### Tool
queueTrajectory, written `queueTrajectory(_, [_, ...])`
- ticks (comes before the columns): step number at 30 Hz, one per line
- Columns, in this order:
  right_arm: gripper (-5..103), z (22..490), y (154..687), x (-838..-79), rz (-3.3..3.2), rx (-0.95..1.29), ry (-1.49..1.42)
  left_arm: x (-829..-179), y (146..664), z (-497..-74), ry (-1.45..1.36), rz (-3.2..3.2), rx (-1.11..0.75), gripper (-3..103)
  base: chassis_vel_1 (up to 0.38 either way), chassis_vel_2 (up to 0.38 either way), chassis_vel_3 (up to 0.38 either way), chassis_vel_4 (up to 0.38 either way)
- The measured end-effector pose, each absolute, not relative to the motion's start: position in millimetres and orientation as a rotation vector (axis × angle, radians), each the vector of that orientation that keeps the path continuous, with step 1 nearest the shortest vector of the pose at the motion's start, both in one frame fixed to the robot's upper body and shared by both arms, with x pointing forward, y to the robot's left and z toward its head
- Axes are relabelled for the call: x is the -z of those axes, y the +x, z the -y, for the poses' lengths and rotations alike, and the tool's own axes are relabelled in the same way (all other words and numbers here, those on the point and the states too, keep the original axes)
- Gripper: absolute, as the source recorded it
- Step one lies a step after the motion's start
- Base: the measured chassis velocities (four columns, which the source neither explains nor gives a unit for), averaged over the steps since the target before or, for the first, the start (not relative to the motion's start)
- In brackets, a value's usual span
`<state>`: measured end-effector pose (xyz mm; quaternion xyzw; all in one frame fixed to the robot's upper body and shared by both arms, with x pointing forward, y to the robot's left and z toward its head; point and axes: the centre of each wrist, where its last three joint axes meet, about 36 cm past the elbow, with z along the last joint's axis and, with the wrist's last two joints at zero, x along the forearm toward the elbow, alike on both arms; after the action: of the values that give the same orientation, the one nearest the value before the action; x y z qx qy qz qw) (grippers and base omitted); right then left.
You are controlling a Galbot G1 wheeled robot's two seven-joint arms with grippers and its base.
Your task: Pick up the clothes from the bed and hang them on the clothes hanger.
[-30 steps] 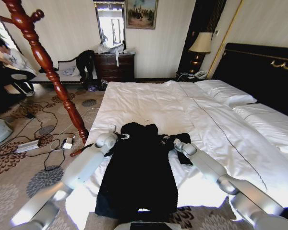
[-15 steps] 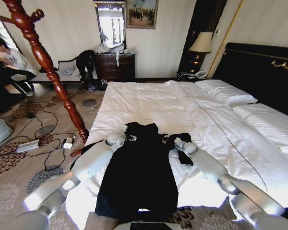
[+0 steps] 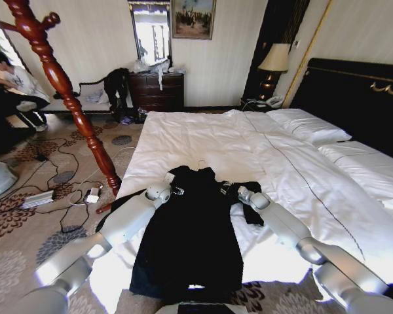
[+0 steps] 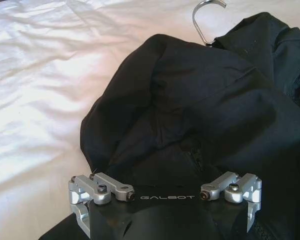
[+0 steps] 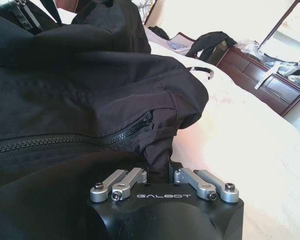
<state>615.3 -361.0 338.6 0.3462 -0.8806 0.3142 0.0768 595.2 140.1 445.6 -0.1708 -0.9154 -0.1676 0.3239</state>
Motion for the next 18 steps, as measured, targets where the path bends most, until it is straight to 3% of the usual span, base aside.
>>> queueTrajectory(8, [18,365,609,-340,2.675,-0.880,1.077,-423,605,-149,-0.411,2.388,0.485,101,0.000,0.000,0.000,0.000])
queueTrajectory(13, [18,367,609,-342,2.688,-0.854,1.115,-419,610,-149,-0.399,2.386,0.476,88,0.000,0.000,0.000,0.000])
queueTrajectory(14, [18,367,608,-342,2.691,-0.848,1.127,-418,611,-150,-0.404,2.388,0.471,76,0.000,0.000,0.000,0.000])
queueTrajectory(16, [18,366,608,-342,2.691,-0.843,1.141,-418,612,-149,-0.410,2.393,0.468,76,0.000,0.000,0.000,0.000])
queueTrajectory(18, [18,366,607,-342,2.693,-0.838,1.150,-417,612,-150,-0.407,2.396,0.470,66,0.000,0.000,0.000,0.000])
